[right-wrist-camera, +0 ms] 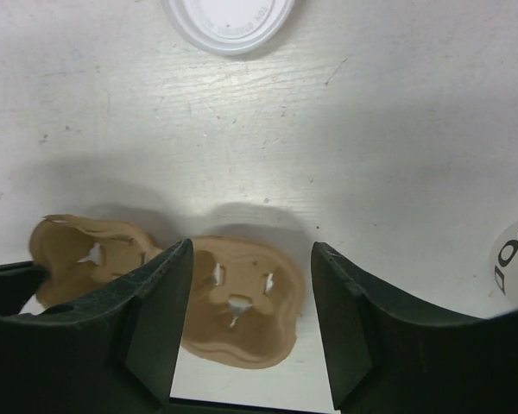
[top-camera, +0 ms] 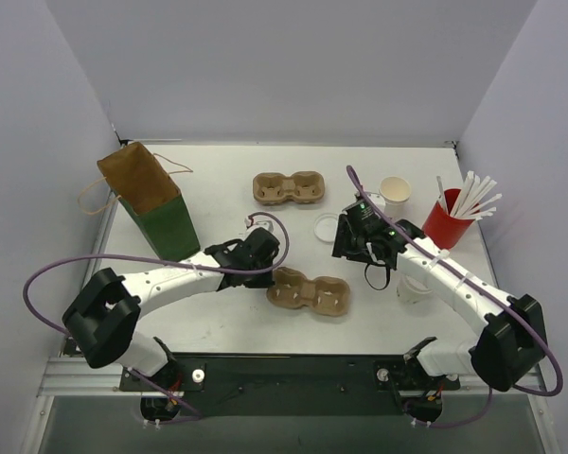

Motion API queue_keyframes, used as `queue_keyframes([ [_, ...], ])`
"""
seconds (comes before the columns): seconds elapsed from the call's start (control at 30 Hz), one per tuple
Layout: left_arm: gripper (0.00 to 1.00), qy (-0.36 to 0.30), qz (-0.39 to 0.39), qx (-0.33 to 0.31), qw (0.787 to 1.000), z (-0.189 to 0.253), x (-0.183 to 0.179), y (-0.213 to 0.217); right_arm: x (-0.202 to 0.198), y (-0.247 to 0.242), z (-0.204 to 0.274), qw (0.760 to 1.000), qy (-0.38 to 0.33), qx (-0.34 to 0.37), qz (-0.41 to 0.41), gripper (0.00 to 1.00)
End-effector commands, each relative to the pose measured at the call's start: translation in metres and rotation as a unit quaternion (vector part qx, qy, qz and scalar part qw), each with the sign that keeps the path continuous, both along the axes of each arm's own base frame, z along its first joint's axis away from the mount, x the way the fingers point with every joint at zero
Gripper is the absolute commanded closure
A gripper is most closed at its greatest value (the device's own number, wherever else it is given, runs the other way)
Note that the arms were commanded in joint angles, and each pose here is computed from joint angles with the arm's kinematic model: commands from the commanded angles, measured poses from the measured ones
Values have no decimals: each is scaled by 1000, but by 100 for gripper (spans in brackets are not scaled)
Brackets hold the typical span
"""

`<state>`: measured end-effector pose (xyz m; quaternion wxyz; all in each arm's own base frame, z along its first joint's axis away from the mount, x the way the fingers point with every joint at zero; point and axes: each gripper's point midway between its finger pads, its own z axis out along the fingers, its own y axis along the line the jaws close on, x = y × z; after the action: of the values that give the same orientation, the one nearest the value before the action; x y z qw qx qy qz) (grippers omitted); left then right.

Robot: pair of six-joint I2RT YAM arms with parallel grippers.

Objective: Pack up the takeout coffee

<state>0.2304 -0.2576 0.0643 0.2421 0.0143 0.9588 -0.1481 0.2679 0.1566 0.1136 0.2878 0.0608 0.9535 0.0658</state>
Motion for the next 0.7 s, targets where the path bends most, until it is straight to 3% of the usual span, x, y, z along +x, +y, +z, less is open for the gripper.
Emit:
queue_keyframes([
  [0.0,91,-72,64,-78,992,45,14,-21,-14,14,22,1000,-21,16,1,47],
  [0.07,77,-75,75,-87,991,51,12,-22,-22,24,21,1000,-15,24,-2,46],
  [0.13,75,-82,81,-97,989,59,11,-21,-33,33,18,1000,-11,23,-11,45],
  [0.2,62,-88,82,-94,988,65,12,-18,-41,35,14,999,-3,19,-26,44],
  [0.3,52,-101,73,-90,988,79,16,-17,-54,39,2,999,-6,17,-46,43],
  [0.4,47,-112,67,-89,987,91,19,-15,-57,47,-8,999,-6,10,-45,42],
  [0.67,46,-144,72,-101,982,139,44,18,-56,59,-37,997,26,0,-68,41],
])
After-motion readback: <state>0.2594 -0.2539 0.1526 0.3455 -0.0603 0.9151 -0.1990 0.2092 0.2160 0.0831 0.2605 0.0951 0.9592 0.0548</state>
